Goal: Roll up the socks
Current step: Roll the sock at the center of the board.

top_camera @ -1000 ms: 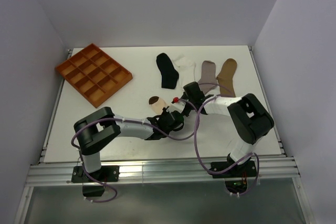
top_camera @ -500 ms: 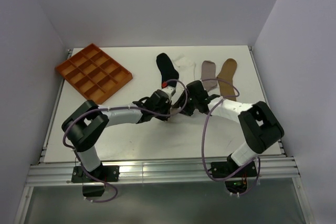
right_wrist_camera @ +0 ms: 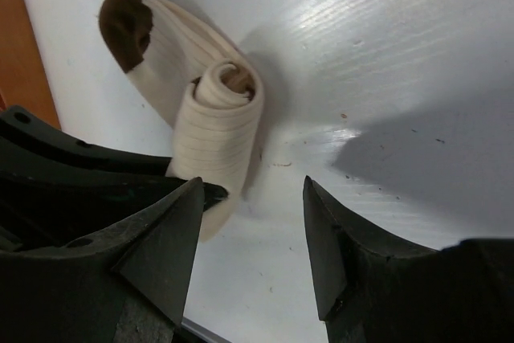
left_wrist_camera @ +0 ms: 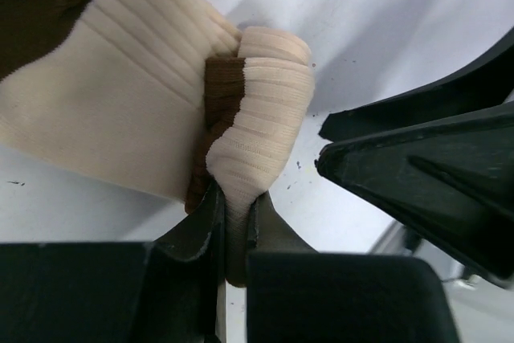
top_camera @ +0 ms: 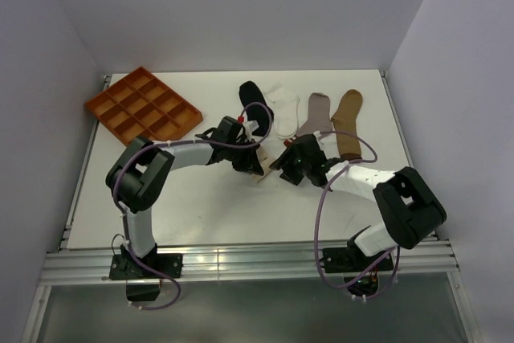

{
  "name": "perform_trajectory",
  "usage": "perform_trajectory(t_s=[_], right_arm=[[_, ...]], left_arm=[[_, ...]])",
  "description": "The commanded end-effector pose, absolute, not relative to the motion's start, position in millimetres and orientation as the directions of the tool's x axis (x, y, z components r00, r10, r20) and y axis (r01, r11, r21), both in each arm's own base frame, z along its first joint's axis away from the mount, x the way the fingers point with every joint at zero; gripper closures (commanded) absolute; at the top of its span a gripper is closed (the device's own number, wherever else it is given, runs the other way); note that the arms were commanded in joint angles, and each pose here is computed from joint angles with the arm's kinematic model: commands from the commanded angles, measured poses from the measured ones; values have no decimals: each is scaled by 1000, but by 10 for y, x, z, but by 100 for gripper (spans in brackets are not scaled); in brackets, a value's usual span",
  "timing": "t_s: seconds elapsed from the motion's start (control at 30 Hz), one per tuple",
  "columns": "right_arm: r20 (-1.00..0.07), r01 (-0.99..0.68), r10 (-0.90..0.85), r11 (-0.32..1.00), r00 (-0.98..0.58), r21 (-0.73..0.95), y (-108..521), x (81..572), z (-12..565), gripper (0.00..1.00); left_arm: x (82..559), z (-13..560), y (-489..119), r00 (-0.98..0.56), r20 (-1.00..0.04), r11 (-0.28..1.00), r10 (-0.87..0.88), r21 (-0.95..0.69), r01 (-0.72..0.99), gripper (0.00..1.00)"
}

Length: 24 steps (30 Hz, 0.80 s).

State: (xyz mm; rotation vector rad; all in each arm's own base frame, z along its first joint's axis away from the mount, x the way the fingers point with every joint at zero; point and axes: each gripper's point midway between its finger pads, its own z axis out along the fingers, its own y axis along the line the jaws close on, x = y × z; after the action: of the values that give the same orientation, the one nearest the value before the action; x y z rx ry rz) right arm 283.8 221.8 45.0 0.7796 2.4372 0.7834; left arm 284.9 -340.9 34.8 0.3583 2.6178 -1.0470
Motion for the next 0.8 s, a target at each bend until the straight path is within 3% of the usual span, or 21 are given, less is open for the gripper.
perform_trajectory(t_s=[0.0, 0.27, 0.77], right_arm=[[-254, 369, 682, 627, -686, 686, 2303, 2946, 488, 40], [-241, 355, 712, 578, -659, 735, 2403, 3064, 506, 40], [-212, 432, 699, 620, -683, 655, 2420, 2964, 106, 42]], left_arm=[[2535, 9, -3224, -986, -122, 737, 114, -655, 166, 100], [2513, -94, -3225, -992, -54, 728, 115, -674, 121, 99], [2557, -130, -3231, -998, -4, 703, 56, -710, 42, 99]])
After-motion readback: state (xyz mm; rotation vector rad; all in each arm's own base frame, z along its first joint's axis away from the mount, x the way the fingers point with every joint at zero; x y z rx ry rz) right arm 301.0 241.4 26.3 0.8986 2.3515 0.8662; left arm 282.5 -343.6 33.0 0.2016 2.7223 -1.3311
